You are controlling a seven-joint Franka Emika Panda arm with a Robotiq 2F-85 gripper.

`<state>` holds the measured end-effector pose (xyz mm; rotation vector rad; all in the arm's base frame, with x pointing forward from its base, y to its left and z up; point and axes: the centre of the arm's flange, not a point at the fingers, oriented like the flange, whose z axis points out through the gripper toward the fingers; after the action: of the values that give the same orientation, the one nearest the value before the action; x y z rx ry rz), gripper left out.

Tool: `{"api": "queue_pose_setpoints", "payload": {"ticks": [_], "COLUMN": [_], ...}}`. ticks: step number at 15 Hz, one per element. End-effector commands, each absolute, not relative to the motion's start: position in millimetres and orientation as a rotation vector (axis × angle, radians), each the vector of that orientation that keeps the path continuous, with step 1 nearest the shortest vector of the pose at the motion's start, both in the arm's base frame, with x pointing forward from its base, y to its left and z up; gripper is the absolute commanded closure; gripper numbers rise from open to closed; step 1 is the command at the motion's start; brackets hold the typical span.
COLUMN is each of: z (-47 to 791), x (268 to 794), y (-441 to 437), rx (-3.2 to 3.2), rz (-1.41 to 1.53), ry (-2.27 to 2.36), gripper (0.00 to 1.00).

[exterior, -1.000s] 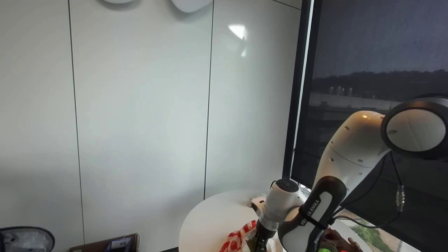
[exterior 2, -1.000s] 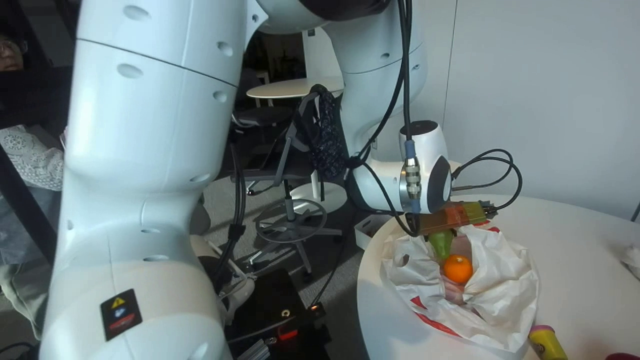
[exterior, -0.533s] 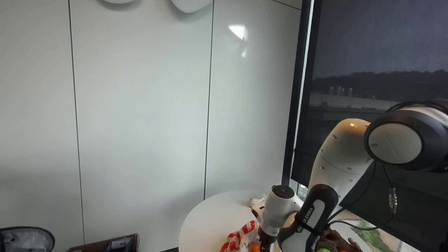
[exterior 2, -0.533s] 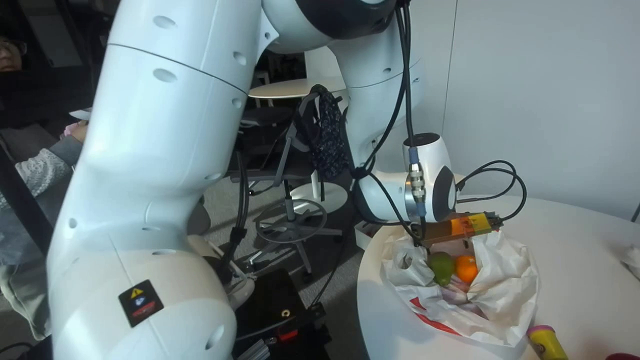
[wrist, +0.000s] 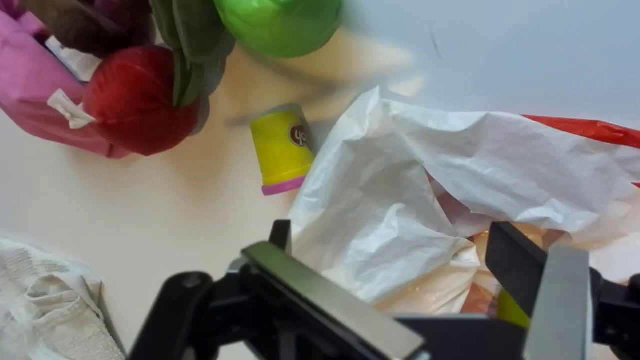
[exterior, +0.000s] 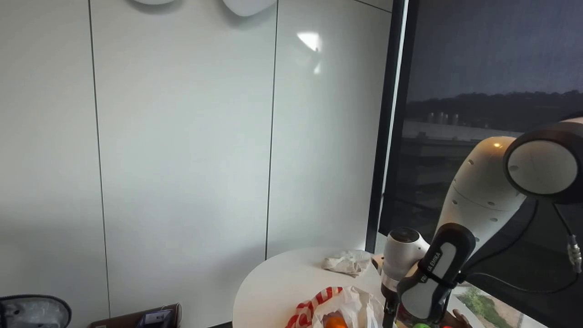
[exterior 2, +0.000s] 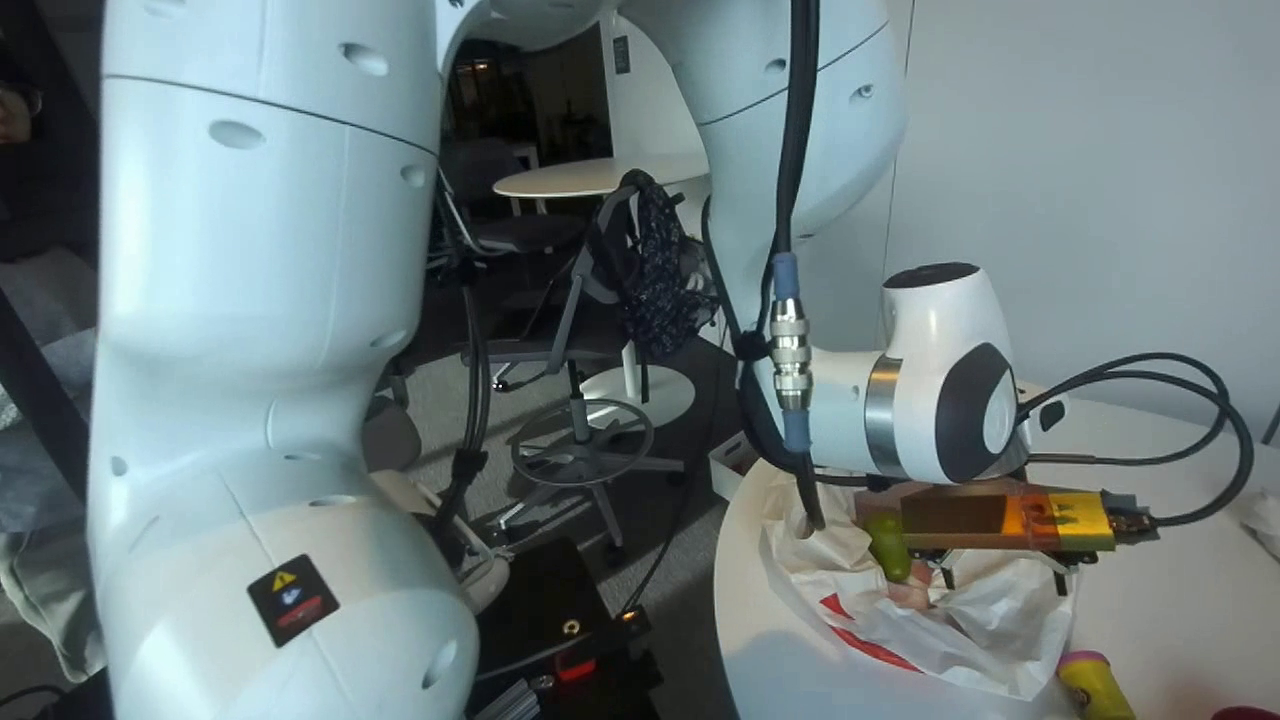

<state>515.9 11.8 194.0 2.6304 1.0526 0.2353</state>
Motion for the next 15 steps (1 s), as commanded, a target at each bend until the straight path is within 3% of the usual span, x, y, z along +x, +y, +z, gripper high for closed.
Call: {"api": "queue_pose_setpoints", "payload": {"ticks": [1,15], "z": [203.3,177.7], "x": [528.5,526.9], "y": [-27.9,-95.7], "rx": [2.756,2.892], "rz": [0.207,0.039], "ry": [0.79,-0.313], "gripper": [0.0,0.0]}}
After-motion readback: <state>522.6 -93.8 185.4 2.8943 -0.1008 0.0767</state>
